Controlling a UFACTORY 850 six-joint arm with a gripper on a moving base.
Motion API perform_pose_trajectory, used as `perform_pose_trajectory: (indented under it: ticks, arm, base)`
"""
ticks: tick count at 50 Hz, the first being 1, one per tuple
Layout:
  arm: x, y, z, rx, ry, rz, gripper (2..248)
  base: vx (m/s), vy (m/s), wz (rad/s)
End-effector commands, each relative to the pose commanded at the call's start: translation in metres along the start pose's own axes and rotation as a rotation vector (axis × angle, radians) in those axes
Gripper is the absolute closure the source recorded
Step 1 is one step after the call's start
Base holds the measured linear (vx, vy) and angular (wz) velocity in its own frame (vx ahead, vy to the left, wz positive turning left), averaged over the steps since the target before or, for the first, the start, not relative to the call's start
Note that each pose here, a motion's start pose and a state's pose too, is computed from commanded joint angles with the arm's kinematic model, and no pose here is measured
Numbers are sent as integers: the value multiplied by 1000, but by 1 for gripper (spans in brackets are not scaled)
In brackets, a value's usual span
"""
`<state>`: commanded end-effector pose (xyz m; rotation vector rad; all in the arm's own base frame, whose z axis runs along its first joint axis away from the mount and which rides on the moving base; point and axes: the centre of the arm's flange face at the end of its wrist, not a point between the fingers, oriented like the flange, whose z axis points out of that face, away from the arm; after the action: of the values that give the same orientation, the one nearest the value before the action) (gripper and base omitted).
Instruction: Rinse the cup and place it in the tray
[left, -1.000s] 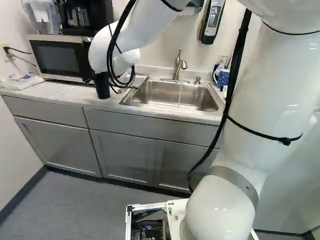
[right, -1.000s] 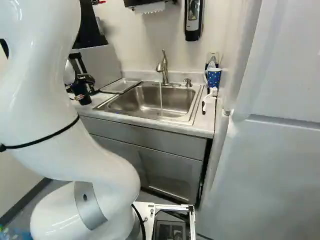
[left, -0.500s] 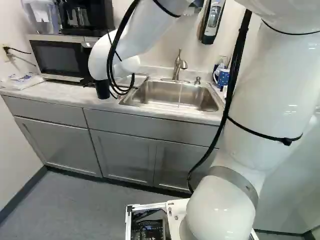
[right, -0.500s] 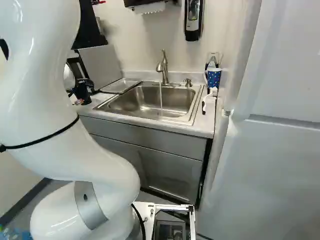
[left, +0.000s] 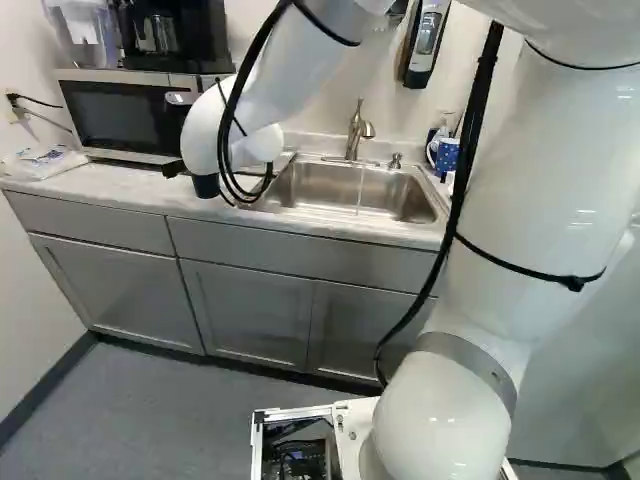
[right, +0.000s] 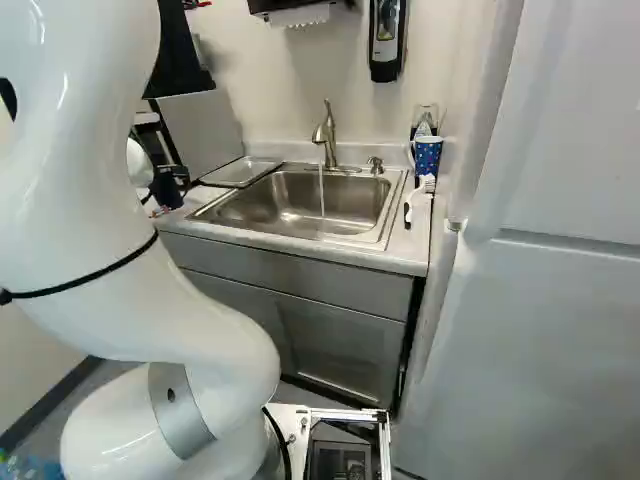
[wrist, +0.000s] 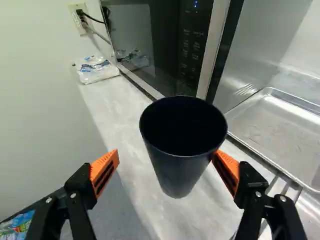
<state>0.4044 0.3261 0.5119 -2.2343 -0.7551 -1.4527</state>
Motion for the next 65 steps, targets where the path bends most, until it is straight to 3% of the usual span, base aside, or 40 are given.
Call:
perform_pose_trajectory:
  ticks: [65]
  arm:
    - [-40, 4, 5, -8, 224, 0, 3]
  base:
    - [0, 0, 0]
